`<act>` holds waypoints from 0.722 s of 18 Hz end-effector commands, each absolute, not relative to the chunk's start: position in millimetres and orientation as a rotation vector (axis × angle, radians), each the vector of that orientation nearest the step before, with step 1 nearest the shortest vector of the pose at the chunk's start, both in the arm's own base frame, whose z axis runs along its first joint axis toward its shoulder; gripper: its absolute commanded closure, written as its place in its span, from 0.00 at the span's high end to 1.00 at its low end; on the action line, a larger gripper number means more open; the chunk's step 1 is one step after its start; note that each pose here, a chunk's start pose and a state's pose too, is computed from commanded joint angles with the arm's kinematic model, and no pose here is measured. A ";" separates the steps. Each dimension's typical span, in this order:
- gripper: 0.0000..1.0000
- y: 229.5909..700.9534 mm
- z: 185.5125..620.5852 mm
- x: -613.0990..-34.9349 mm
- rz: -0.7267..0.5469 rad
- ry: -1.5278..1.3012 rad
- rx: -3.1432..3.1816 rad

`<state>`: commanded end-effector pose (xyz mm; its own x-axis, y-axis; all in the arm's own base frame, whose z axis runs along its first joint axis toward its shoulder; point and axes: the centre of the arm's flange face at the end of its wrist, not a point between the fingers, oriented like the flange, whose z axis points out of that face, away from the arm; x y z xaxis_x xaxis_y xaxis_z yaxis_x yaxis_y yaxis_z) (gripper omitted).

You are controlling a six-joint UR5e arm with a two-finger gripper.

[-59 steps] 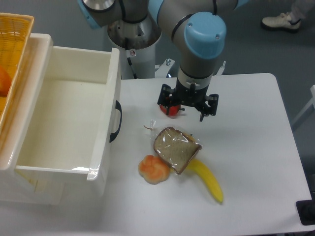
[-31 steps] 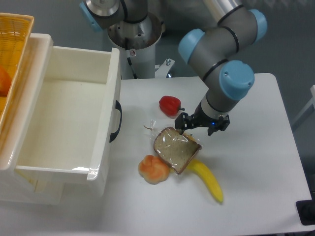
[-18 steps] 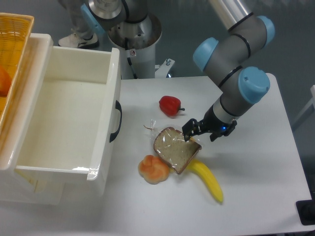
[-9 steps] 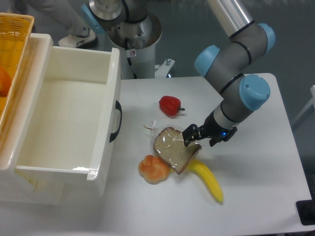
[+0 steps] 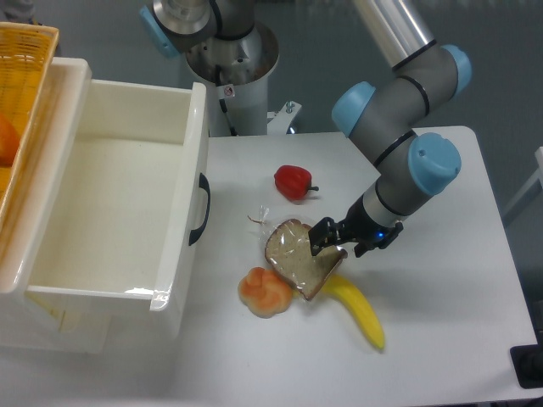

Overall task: Pick up the toast
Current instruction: 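Lower the gripper onto the toast's wrapped edge and close it, then lift the grasped toast up off the table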

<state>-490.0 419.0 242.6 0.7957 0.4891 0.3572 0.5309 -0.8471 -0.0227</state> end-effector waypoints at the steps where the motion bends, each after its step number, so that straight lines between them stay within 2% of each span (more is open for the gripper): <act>1: 0.94 418.8 242.0 -489.6 -0.521 -0.816 -2.861; 3: 0.85 417.9 241.8 -488.0 -0.523 -0.818 -2.864; 9: 0.66 417.4 239.9 -486.9 -0.527 -0.819 -2.865; 13: 0.49 417.1 242.5 -486.3 -0.525 -0.820 -2.864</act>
<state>-486.3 417.1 242.5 0.7933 0.4916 0.3591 0.5319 -0.8466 -0.0161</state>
